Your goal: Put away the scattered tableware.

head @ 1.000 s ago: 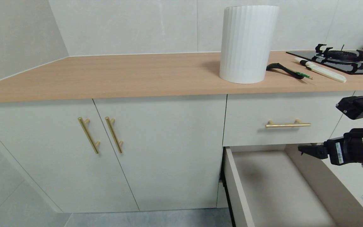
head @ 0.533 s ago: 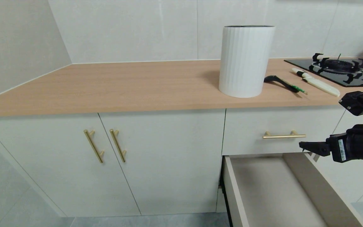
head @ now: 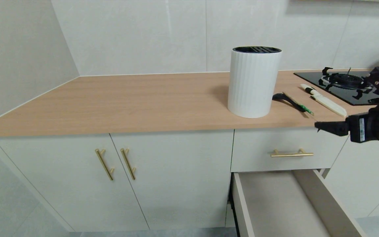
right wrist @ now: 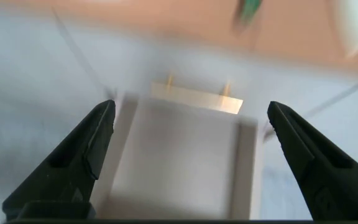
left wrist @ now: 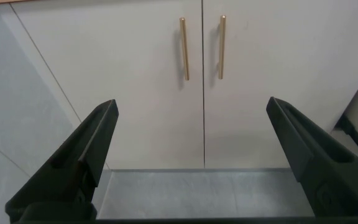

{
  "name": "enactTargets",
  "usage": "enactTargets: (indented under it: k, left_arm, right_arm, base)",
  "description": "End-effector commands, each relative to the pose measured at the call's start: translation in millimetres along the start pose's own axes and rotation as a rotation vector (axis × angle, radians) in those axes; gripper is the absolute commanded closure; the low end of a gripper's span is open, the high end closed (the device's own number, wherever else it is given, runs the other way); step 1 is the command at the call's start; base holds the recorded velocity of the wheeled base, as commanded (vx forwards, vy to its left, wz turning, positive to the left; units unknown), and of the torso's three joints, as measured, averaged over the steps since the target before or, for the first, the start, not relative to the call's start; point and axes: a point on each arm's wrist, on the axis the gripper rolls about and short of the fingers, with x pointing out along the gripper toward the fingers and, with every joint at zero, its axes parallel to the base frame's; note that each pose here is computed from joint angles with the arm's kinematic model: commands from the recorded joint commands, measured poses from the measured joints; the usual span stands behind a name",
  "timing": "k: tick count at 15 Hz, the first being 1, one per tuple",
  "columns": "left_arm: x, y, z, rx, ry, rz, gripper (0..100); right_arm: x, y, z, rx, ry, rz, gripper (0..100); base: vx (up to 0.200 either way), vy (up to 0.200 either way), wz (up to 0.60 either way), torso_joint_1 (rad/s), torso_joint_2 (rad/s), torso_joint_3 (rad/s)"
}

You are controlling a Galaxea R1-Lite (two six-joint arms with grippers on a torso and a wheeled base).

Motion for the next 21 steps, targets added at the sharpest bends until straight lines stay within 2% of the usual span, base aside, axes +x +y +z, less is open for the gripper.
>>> enactTargets:
  k: [1, 2, 4, 5, 7, 10, 21]
  left_arm:
    - [0.1, 0.0, 0.2, 0.0, 0.001, 0.001, 0]
    - [0.1, 0.0, 0.2, 0.0, 0.001, 0.0, 0]
    - [0.1, 0.0, 0.2, 0.0, 0.001, 0.0, 0]
    - [0.1, 0.0, 0.2, 0.0, 0.001, 0.001, 0]
    - [0.1, 0.0, 0.2, 0.0, 0.001, 0.001, 0]
    - [0.1, 0.0, 0.2, 0.0, 0.001, 0.001, 0]
    - [0.1, 0.0, 0.2, 0.0, 0.001, 0.001, 0]
  right_arm:
    - [13.7, -9.8, 36.8, 0.011, -0.041, -0.04, 0]
    - [16.5, -11.3, 44.6, 0.014, -0.037, -0.048, 0]
    - [33.1, -16.4, 66.1, 0.13, 0.048, -0.096, 0]
    - [47.6, -17.8, 71.9, 0.199, 0.12, -0.105, 0]
    - [75.7, -24.5, 71.8, 0.227, 0.221, -0.136, 0]
    - [101.0, -26.9, 63.6, 0.225, 0.263, -0.187, 0]
    - [140.6, -28.5, 48.6, 0.23, 0.326, -0.19, 0]
  base:
    - [0.0, 0.0, 0.0, 0.0, 0.0, 0.0]
    - [0.0, 0.0, 0.0, 0.0, 0.0, 0.0]
    - [0.0, 0.0, 0.0, 0.0, 0.0, 0.0]
    - [0.0, 0.0, 0.0, 0.0, 0.0, 0.0]
    - [0.0, 0.0, 0.0, 0.0, 0.0, 0.0]
    - [0.0, 0.0, 0.0, 0.0, 0.0, 0.0]
    - [0.0, 0.0, 0.0, 0.0, 0.0, 0.0]
